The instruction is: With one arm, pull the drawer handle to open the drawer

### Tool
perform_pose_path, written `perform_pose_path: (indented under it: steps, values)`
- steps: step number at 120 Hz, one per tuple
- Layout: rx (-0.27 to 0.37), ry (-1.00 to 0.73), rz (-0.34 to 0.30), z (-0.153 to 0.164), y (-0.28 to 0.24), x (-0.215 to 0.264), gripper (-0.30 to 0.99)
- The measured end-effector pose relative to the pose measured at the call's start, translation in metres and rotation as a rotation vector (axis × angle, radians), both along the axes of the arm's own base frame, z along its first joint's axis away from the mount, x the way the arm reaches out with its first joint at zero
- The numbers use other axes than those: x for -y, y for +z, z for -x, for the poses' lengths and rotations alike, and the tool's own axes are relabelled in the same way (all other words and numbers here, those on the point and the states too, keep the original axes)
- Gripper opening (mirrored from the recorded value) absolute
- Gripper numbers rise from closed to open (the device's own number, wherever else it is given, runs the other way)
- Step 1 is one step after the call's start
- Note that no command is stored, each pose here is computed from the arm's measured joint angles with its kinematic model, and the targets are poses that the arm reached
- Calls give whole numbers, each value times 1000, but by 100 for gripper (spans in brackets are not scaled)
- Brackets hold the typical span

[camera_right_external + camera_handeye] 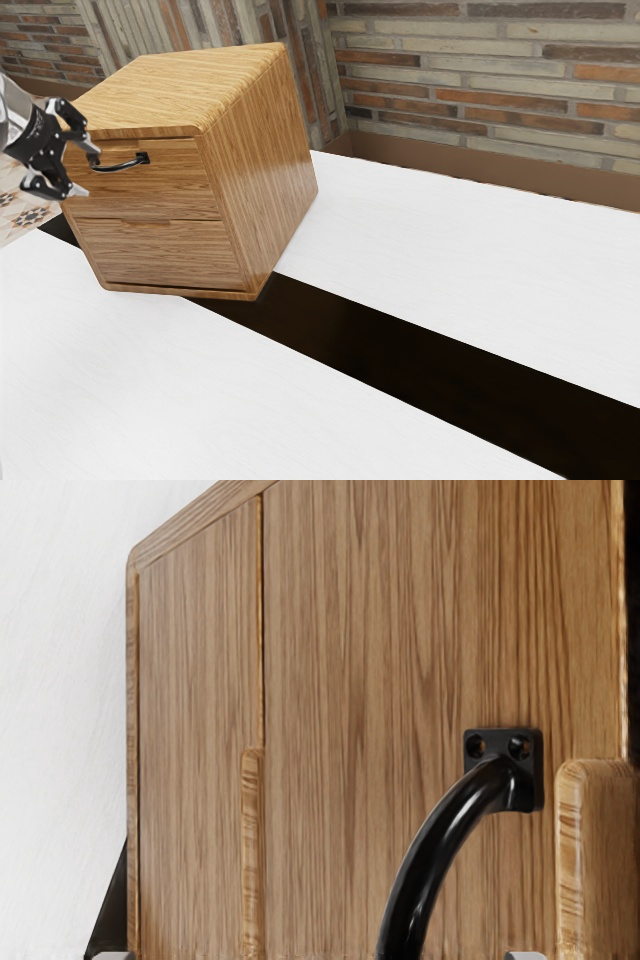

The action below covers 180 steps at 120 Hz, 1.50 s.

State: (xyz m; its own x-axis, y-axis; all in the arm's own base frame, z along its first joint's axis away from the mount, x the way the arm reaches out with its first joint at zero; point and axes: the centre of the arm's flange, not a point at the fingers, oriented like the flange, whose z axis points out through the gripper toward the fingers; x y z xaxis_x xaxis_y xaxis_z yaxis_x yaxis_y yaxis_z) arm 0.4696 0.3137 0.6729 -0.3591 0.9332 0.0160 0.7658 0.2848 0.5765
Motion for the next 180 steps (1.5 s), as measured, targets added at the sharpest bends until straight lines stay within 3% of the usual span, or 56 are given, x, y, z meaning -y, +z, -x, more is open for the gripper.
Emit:
perform_pose_path:
  steps: [25,91,180]
  values:
    - [40,7,32,3,-5,-6,46]
    - [43,10,71,5,-24,-12,39]
    - [55,-18,59,-4,-19,0,29]
